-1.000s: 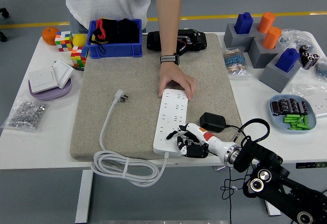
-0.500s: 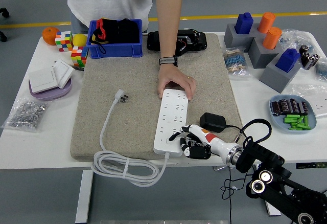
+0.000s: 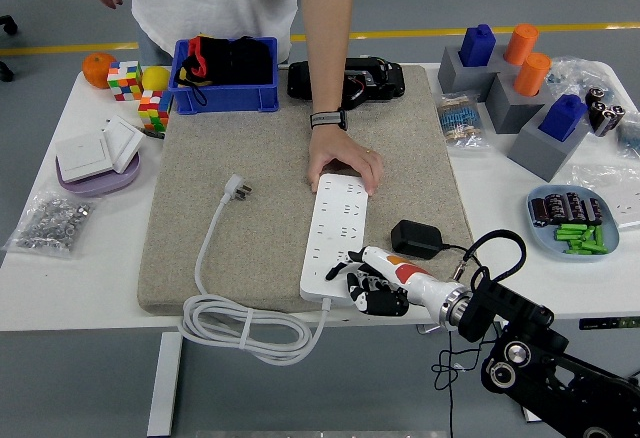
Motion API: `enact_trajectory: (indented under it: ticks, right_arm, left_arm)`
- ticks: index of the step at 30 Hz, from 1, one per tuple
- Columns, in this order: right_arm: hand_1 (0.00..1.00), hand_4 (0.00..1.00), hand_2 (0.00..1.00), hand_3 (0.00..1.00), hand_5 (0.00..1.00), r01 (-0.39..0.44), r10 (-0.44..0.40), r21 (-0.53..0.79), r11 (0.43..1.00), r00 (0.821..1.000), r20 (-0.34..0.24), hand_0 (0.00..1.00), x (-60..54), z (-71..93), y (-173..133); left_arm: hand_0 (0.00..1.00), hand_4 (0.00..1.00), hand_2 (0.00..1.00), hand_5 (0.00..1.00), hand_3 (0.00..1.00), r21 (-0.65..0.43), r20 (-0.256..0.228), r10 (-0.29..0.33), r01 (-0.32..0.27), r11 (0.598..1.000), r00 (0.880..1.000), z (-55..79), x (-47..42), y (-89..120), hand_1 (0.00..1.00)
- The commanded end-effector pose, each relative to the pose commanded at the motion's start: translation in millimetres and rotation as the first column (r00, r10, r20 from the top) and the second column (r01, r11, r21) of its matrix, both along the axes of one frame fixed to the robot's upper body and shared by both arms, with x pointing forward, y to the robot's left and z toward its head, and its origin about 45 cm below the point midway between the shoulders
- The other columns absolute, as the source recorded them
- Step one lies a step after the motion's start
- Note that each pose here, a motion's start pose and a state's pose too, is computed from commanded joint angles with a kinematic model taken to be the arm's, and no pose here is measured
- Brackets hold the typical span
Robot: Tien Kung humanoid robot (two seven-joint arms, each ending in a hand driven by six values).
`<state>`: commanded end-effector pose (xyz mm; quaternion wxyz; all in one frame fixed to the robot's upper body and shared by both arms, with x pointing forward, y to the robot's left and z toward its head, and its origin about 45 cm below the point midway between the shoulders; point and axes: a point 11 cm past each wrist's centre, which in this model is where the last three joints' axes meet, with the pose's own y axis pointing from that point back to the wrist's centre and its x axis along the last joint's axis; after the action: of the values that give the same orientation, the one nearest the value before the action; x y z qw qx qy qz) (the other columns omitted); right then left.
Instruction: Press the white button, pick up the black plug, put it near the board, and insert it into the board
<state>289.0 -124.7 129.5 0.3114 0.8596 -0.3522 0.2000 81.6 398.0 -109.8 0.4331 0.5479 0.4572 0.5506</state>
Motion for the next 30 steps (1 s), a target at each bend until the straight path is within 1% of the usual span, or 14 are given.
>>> enact_trajectory:
  ticks: [1, 2, 4, 6, 14, 20, 26, 30]
  right_arm:
    - [0.002, 0.217, 0.135, 0.623, 0.002, -0.008, 0.009, -0.016, 1.000, 1.000, 0.025, 0.002, 0.8, 1.5, -0.1]
    - [0.002, 0.217, 0.135, 0.623, 0.002, -0.012, 0.013, -0.021, 1.000, 0.999, 0.034, 0.002, 1.1, 2.2, 0.0]
    - [0.002, 0.217, 0.135, 0.623, 0.002, -0.027, 0.029, -0.038, 0.999, 0.997, 0.073, 0.002, 2.5, 5.3, 0.8]
    - [0.002, 0.213, 0.135, 0.622, 0.002, -0.031, 0.036, -0.046, 0.998, 0.995, 0.096, 0.002, 4.1, 7.0, 0.5]
    - [0.002, 0.210, 0.134, 0.619, 0.002, -0.037, 0.045, -0.068, 0.997, 0.993, 0.113, 0.002, 6.3, 6.5, -2.3]
    - [0.002, 0.208, 0.133, 0.613, 0.002, -0.060, 0.073, -0.096, 0.994, 0.986, 0.147, 0.002, 7.3, 7.8, -2.9]
    - [0.002, 0.202, 0.134, 0.607, 0.002, -0.080, 0.095, -0.096, 0.992, 0.983, 0.159, 0.002, 6.2, 8.6, -1.0]
    - [0.002, 0.201, 0.133, 0.598, 0.002, -0.090, 0.105, -0.099, 0.991, 0.982, 0.158, 0.002, 5.2, 7.3, -0.5]
  left_arm:
    - [0.774, 0.661, 0.668, 0.537, 0.737, -0.001, 0.000, 0.000, 0.000, 1.000, 1.000, -0.1, -0.1, -0.2, 0.710]
    - [0.774, 0.661, 0.668, 0.537, 0.737, -0.001, 0.000, 0.000, 0.000, 1.000, 1.000, -0.1, -0.2, -0.3, 0.710]
    - [0.774, 0.661, 0.668, 0.537, 0.737, -0.001, 0.000, 0.000, 0.000, 1.000, 1.000, -0.2, -0.3, -0.4, 0.710]
    - [0.774, 0.661, 0.668, 0.537, 0.736, -0.001, 0.001, 0.000, 0.000, 1.000, 1.000, -0.1, 0.2, -0.5, 0.710]
    - [0.773, 0.661, 0.668, 0.537, 0.736, 0.000, 0.000, 0.000, 0.000, 1.000, 1.000, 0.0, 0.2, -0.1, 0.710]
    - [0.773, 0.661, 0.668, 0.537, 0.736, 0.000, 0.000, 0.000, 0.000, 1.000, 1.000, 0.0, 0.1, 0.0, 0.710]
    - [0.773, 0.660, 0.668, 0.537, 0.736, -0.001, 0.000, 0.000, 0.000, 1.000, 1.000, 0.0, 0.2, -0.1, 0.710]
    - [0.773, 0.660, 0.668, 0.537, 0.736, -0.001, 0.001, 0.001, -0.001, 1.000, 1.000, -0.1, 0.2, -0.5, 0.710]
